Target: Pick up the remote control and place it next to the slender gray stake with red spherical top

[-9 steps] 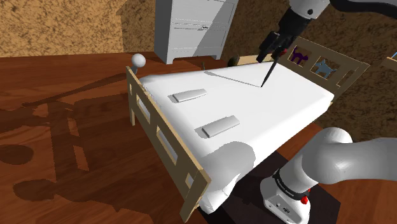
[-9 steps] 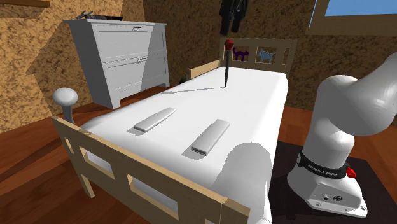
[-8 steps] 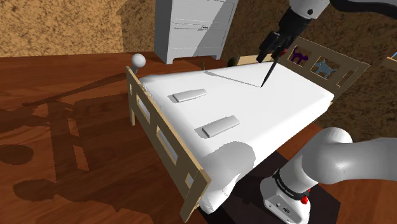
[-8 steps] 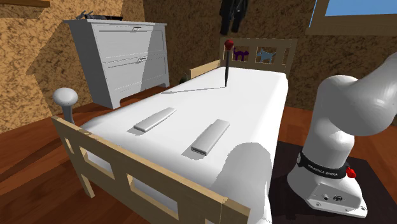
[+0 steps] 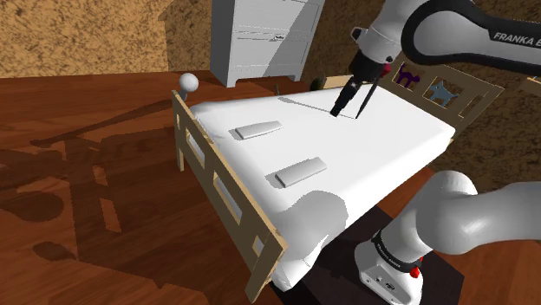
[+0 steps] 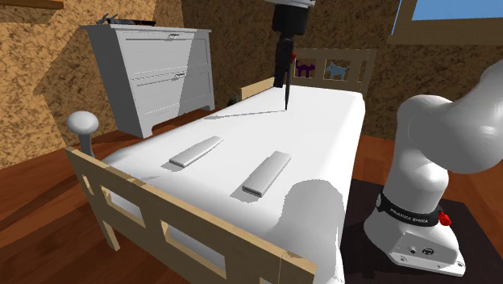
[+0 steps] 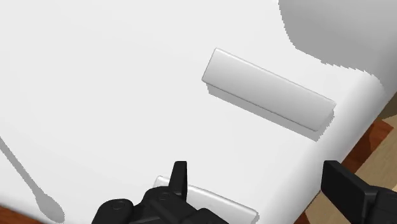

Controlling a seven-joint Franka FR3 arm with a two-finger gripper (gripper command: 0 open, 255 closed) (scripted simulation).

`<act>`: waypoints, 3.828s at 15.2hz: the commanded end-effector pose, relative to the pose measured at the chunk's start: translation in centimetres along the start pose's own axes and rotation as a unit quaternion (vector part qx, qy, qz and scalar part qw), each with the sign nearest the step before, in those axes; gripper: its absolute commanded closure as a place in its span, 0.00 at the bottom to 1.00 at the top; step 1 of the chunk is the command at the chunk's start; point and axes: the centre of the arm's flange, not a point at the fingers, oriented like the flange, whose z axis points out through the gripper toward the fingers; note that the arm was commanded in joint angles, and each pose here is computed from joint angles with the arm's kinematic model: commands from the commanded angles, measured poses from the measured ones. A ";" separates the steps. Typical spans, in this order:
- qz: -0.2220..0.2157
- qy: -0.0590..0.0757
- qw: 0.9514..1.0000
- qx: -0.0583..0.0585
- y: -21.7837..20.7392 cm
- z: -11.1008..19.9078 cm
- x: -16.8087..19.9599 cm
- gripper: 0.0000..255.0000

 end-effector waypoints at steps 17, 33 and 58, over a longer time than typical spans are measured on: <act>-0.462 -0.040 0.884 0.060 -5.4 20.6 -0.2 0.00; -0.462 -0.040 0.884 0.061 -5.6 23.5 -0.6 1.00; -0.462 -0.040 0.884 0.060 -4.9 14.6 0.7 1.00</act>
